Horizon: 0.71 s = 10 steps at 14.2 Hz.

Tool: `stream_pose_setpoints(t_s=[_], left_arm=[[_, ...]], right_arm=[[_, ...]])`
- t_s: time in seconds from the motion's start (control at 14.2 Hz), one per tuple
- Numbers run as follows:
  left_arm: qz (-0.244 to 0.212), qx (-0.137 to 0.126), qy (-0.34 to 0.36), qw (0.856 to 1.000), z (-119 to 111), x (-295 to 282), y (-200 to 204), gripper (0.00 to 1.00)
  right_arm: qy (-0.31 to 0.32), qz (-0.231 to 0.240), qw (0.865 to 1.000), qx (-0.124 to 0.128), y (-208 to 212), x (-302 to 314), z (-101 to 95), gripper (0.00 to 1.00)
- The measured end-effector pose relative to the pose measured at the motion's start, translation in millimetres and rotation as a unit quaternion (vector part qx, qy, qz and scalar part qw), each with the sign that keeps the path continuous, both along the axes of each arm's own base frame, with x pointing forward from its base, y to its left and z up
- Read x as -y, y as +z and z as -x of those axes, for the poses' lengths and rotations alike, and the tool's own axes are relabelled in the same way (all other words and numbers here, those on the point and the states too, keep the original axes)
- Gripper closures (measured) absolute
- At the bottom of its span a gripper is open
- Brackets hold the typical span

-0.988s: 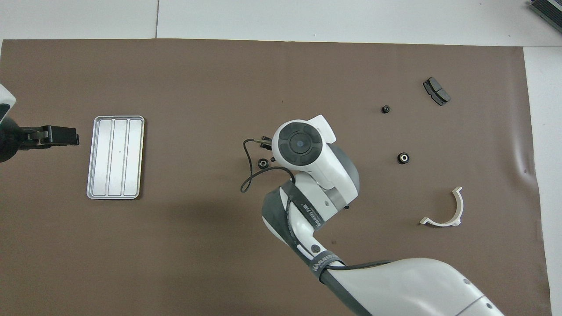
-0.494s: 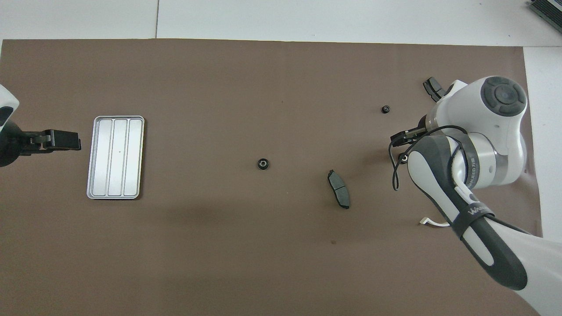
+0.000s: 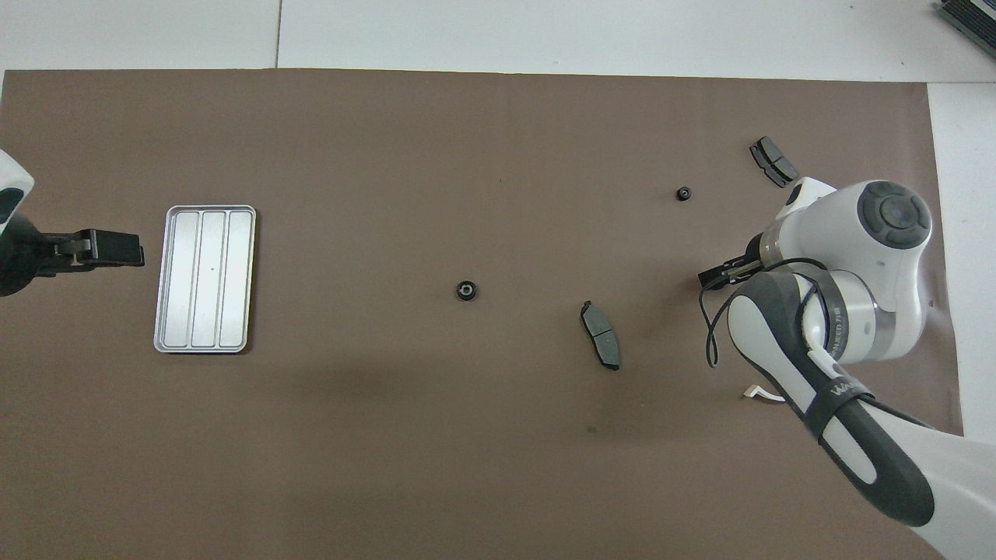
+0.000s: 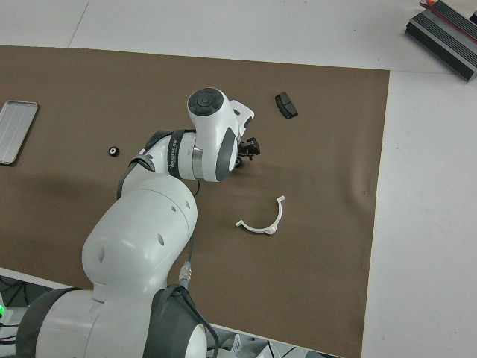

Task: Pick bearing gear from pile to tray
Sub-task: 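Withdraw the right gripper while the left gripper reaches toward the bearing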

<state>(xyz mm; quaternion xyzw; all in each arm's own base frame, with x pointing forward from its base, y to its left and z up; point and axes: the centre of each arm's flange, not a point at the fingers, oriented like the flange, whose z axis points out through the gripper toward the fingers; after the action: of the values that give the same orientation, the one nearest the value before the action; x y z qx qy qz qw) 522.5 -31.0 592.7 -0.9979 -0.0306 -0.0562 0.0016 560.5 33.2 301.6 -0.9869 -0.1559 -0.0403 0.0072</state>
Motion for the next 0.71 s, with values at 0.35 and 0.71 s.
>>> stream_pose_setpoints(t_s=[0.35, 0.71], left_arm=[[-0.002, -0.034, -0.018, 0.999, 13, 19, -7, 0.00], [-0.008, -0.060, -0.051, 0.997, 34, 84, -15, 0.00]], right_arm=[[0.003, 0.000, 1.000, 0.010, -5, 0, 3.3, 0.00], [0.003, 0.001, 1.000, 0.004, -12, 1, 8.2, 0.19]])
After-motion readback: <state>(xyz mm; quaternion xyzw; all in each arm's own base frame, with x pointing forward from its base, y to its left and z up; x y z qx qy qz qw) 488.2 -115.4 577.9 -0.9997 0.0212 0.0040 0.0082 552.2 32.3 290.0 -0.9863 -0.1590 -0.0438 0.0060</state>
